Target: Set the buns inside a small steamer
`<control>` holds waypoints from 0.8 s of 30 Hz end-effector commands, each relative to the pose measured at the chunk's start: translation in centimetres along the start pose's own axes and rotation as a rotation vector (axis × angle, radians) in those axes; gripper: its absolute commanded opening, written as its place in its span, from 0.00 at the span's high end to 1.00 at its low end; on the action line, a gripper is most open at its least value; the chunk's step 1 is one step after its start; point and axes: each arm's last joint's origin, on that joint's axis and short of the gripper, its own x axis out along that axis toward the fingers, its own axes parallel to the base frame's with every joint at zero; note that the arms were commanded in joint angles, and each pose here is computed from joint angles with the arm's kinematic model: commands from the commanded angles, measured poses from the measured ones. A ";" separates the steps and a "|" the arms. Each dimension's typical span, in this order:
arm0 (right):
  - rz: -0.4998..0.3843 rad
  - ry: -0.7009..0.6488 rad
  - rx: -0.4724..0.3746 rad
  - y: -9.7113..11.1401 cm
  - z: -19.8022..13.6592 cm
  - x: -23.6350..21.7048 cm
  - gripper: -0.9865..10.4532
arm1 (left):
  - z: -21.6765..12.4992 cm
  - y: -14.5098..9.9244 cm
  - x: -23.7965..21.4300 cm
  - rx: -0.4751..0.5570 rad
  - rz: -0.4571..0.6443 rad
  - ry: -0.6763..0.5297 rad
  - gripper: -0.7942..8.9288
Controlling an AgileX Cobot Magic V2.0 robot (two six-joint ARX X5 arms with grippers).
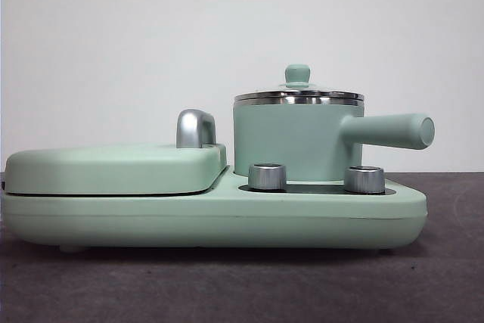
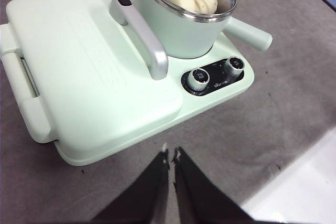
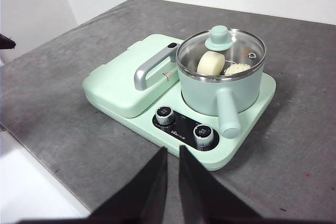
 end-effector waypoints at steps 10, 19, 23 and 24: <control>0.008 -0.016 -0.013 0.1 0.2 -0.2 0.88 | -4.7 5.1 2.6 0.015 0.376 -0.327 0.90; 0.007 -0.016 -0.013 0.1 0.2 -0.2 0.88 | -10.3 8.9 6.5 0.010 0.552 -0.481 0.90; 0.008 -0.016 -0.013 0.1 0.2 -0.2 0.88 | -11.4 9.5 7.2 -0.010 0.562 -0.476 0.90; 0.008 -0.016 -0.013 0.1 0.2 -0.2 0.88 | -11.6 9.6 7.3 -0.004 0.566 -0.478 0.90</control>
